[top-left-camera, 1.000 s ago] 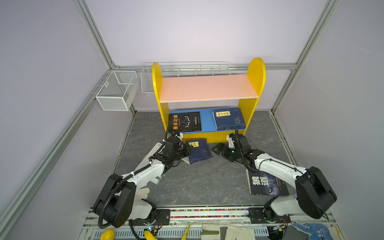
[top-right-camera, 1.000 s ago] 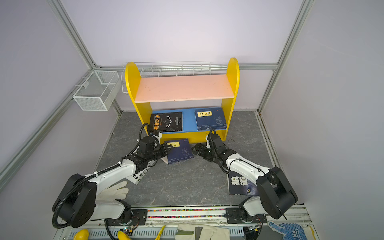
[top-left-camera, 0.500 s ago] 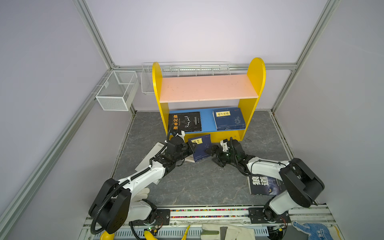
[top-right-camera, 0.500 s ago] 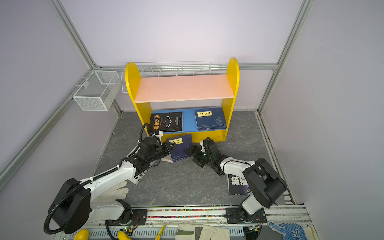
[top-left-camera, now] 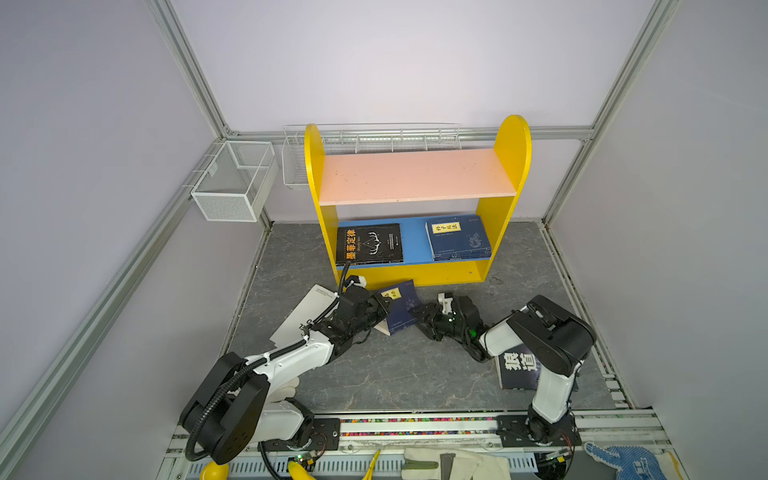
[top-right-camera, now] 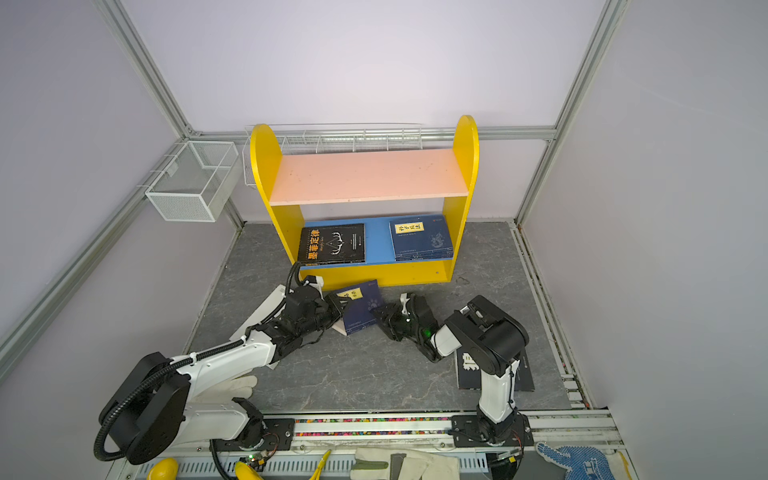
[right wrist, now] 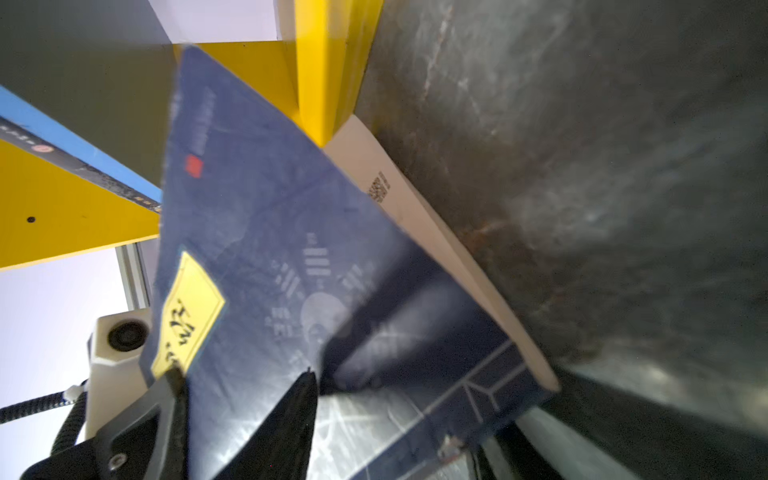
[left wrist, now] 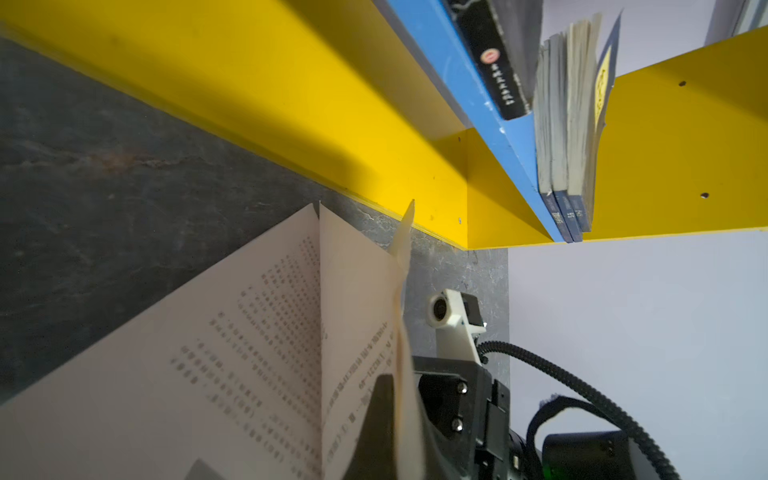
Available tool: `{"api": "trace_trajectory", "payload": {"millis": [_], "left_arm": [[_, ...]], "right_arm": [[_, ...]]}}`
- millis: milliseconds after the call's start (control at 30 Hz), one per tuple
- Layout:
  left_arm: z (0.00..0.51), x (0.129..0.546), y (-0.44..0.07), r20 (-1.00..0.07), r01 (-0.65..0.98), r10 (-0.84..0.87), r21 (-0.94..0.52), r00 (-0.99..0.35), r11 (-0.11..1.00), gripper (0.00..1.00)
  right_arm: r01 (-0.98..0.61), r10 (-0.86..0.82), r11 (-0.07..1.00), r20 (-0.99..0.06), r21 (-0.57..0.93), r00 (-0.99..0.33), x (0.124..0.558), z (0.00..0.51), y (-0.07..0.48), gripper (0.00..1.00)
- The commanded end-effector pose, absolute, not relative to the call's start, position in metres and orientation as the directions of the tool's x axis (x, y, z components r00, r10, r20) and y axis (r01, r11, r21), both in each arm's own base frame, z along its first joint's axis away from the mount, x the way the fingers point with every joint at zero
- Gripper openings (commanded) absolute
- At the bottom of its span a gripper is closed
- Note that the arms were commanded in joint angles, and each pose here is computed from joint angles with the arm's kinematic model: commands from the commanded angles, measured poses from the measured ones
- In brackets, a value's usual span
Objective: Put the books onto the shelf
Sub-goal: 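Lift the blue book upright off the floor with both grippers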
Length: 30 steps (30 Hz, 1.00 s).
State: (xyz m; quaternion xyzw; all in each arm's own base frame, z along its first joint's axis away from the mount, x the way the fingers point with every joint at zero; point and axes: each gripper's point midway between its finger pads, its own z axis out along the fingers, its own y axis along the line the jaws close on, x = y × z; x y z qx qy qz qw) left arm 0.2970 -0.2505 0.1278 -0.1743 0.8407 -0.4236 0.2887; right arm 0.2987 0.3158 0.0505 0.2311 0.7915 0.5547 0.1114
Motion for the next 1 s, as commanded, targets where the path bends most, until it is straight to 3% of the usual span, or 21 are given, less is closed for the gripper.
{"api": "trace_trajectory", "payload": {"millis": [0, 267, 533, 667, 900, 967], "left_arm": [[0.112, 0.292, -0.249, -0.283, -0.113, -0.569, -0.819, -0.772, 0.562, 0.00], [0.081, 0.281, -0.250, -0.245, -0.175, -0.548, -0.777, -0.800, 0.604, 0.00], [0.061, 0.274, -0.259, -0.202, -0.205, -0.542, -0.775, -0.816, 0.597, 0.00], [0.057, 0.274, -0.264, -0.192, -0.205, -0.539, -0.781, -0.820, 0.590, 0.00], [0.062, 0.275, -0.261, -0.212, -0.195, -0.546, -0.781, -0.811, 0.593, 0.00], [0.065, 0.275, -0.258, -0.226, -0.189, -0.546, -0.777, -0.807, 0.601, 0.08]], "right_arm": [[0.260, 0.514, 0.207, 0.122, 0.943, -0.849, 0.305, 0.061, 0.324, 0.48], [0.243, 0.536, 0.202, 0.100, 0.949, -0.838, 0.313, 0.059, 0.324, 0.34], [0.203, 0.525, 0.350, -0.012, 0.915, -0.851, 0.310, 0.055, 0.319, 0.45], [0.229, 0.511, 0.418, -0.019, 0.879, -0.859, 0.307, 0.047, 0.316, 0.36], [0.233, 0.515, 0.445, -0.035, 0.865, -0.856, 0.305, 0.046, 0.311, 0.25], [0.226, 0.512, 0.464, -0.051, 0.856, -0.857, 0.305, 0.049, 0.309, 0.24]]}}
